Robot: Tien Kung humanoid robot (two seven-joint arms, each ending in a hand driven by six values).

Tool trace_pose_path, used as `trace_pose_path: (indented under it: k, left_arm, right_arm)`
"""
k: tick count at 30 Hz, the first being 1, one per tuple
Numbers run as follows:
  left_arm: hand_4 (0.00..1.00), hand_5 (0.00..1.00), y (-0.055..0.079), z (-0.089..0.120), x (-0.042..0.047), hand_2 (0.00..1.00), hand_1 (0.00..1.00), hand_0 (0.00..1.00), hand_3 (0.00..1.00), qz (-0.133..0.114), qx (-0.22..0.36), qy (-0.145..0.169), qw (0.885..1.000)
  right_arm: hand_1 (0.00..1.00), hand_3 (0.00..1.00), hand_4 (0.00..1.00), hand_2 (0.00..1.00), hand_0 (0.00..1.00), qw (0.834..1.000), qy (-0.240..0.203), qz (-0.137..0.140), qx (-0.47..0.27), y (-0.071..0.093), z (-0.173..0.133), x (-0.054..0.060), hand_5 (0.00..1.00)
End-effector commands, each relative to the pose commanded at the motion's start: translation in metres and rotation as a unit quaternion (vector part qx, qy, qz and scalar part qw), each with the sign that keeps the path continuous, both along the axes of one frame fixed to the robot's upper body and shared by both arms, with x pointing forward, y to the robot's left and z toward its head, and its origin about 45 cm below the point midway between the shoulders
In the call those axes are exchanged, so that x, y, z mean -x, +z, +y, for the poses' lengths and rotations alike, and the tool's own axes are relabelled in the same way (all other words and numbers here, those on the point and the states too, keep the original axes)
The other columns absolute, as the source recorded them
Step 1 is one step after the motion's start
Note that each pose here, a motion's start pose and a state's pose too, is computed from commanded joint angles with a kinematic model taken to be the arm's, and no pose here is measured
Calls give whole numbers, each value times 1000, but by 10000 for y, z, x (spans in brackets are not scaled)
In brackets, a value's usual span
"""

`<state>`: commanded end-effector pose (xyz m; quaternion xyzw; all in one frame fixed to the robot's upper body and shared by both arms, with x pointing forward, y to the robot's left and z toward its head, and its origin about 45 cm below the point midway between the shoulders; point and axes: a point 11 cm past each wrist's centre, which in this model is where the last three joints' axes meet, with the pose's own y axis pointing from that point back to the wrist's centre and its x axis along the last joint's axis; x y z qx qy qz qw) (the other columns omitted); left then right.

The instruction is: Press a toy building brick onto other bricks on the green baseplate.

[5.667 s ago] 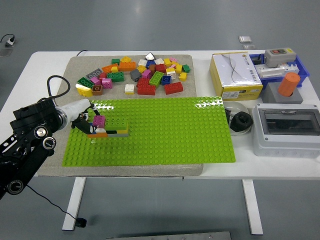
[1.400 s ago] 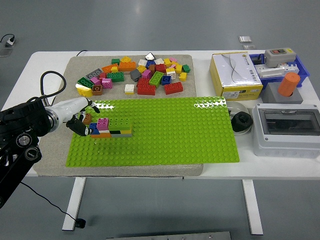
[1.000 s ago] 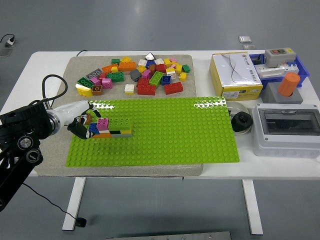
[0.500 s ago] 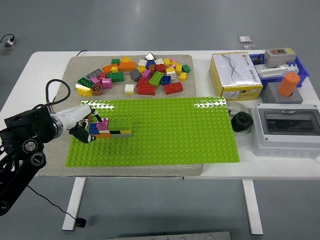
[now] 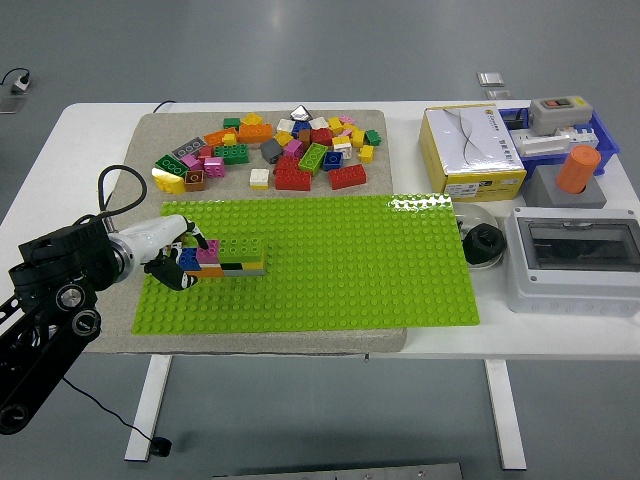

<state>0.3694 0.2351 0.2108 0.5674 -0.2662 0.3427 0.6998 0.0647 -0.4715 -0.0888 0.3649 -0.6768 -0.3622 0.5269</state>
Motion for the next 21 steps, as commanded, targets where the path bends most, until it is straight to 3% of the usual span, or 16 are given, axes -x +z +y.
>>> trace_pose_path:
  k: [8, 21]
  left_arm:
    - [722, 2, -12, 6, -1, 99, 3, 150, 701, 0, -1, 2, 1000]
    - [701, 2, 286, 207, -104, 99, 3, 151, 692, -41, -4, 17, 999]
  right_arm:
    - [380, 702, 686, 526, 630, 1000, 1, 1, -1, -4, 7, 2, 905]
    - [381, 702, 685, 533, 630, 1000, 4, 7, -2, -12, 14, 33, 903]
